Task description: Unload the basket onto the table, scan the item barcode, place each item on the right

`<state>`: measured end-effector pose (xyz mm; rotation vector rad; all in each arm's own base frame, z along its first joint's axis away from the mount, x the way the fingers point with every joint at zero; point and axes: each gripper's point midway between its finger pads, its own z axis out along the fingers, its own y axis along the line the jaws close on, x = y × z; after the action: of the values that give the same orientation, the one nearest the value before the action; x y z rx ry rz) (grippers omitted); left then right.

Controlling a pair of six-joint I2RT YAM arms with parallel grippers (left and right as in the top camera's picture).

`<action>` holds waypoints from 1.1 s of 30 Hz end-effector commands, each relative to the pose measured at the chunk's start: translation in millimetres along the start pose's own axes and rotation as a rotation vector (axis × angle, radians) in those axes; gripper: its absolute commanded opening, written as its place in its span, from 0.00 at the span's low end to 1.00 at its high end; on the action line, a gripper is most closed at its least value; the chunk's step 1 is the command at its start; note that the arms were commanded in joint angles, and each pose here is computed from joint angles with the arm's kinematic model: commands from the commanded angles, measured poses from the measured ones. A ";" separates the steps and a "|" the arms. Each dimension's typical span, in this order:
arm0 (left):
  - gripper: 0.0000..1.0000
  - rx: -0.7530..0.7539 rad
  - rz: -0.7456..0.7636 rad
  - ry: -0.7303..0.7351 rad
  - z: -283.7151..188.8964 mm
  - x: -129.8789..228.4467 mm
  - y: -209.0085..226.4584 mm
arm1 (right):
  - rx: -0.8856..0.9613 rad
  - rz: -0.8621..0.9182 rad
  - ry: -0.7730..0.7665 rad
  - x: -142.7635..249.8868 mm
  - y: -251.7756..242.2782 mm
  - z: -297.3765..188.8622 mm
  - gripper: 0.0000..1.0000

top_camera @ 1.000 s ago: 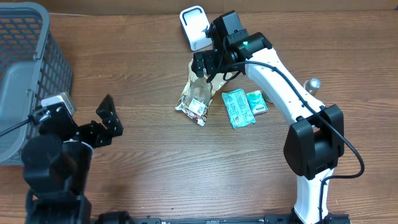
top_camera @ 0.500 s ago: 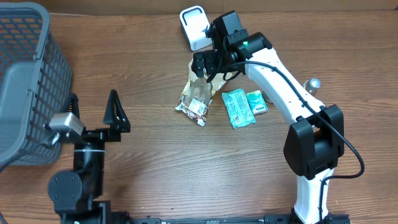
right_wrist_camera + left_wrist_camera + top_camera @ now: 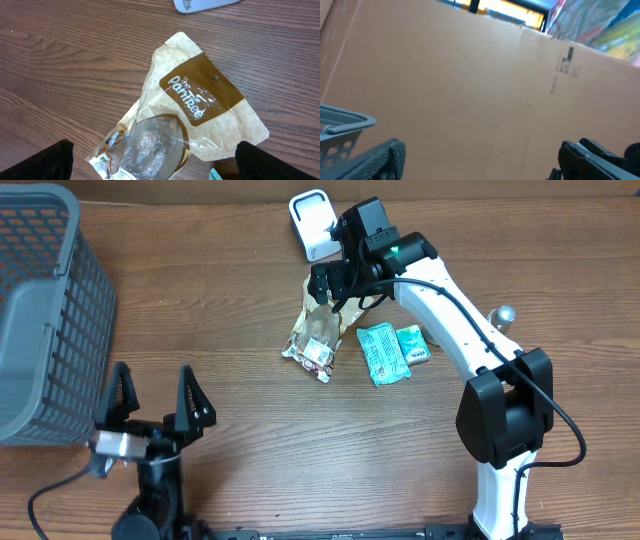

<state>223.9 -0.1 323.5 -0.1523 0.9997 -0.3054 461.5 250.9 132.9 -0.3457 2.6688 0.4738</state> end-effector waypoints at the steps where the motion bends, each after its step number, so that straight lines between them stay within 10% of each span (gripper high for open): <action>1: 0.99 0.015 -0.008 -0.016 -10.1 6.4 0.1 | 0.000 -0.009 -0.019 -5.1 2.1 -3.8 1.00; 33: 1.00 -0.173 -0.004 0.377 -43.0 97.8 39.3 | 0.000 -0.009 -0.019 -5.1 2.1 -3.8 1.00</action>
<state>242.5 5.6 224.4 -0.2482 1.3543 -0.2667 461.4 251.1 132.9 -0.3468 2.6686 0.4738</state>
